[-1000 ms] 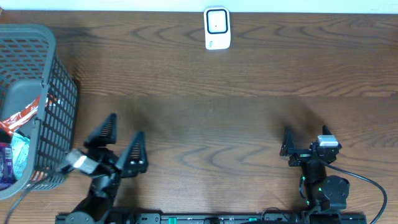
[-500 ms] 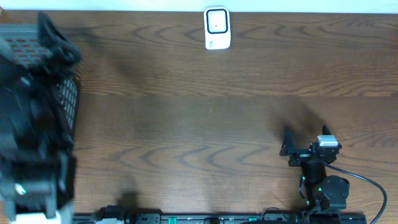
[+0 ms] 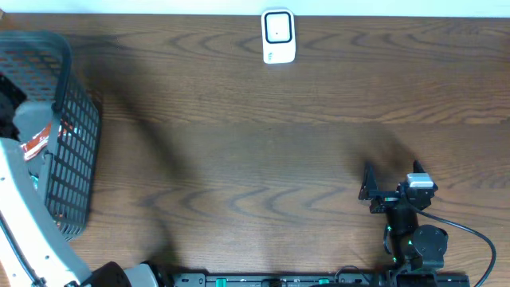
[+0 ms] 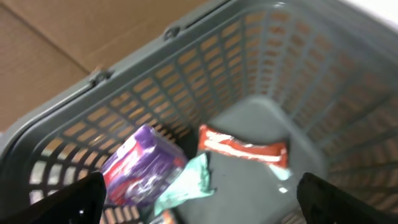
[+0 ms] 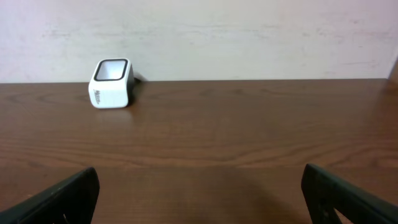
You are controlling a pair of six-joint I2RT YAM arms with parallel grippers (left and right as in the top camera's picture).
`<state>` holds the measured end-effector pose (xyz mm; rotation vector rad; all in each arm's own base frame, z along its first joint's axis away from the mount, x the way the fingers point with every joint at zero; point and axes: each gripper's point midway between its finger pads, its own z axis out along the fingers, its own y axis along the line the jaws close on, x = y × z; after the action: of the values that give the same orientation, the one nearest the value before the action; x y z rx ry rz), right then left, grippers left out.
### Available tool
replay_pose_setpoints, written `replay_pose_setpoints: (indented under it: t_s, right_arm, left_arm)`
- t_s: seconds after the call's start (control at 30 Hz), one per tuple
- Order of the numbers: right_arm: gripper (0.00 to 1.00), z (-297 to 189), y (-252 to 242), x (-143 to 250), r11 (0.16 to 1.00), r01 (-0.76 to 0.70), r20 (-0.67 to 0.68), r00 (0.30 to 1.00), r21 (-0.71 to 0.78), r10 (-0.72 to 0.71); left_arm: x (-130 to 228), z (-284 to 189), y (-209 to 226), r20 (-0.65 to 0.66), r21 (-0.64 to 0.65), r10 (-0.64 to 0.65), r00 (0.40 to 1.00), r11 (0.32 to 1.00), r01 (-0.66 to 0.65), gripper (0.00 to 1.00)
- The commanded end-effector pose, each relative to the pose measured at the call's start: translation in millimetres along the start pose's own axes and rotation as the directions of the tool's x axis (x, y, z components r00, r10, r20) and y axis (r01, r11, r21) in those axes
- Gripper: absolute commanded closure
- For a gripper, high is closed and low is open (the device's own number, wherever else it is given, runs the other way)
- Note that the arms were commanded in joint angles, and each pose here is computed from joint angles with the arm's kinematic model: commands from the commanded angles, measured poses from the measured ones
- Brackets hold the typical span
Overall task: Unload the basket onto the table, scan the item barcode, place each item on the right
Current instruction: 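Raise the left gripper and reach down into the grey basket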
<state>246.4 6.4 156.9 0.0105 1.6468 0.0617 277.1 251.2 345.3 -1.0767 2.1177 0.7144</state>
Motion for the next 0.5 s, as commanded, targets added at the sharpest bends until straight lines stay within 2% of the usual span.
replay_pose_setpoints:
  t_s: [0.0,0.1,0.27,0.4,0.47]
  right_arm:
    - [0.01,-0.2,-1.4,0.5,1.0,-0.011,0.0,1.0,0.005,0.011]
    - [0.01,-0.2,-1.4,0.4,1.0,-0.011,0.001,1.0,0.005,0.011]
    - [0.01,-0.2,-1.4,0.5,1.0,-0.011,0.0,1.0,0.005,0.011]
    - [0.01,-0.2,-1.4,0.5,1.0,-0.011,0.0,1.0,0.005,0.011]
    - [0.01,-0.2,-1.4,0.5,1.0,-0.011,0.0,1.0,0.005,0.011]
  left_arm:
    - [8.2,19.0,31.7,-0.06,-0.121,-0.005,0.998,0.993,-0.003,0.02]
    - [27.5,37.5,49.6,-0.165,-0.17,-0.011,0.986,0.985,-0.017,0.02]
    - [61.3,73.8,52.5,-0.344,-0.127,-0.036,0.938,0.992,-0.009,0.02]
    - [74.0,96.7,59.8,-0.406,-0.154,-0.05,0.913,0.988,-0.015,0.02]
    - [85.1,99.5,56.4,-0.457,-0.126,-0.036,0.889,0.992,-0.024,0.02]
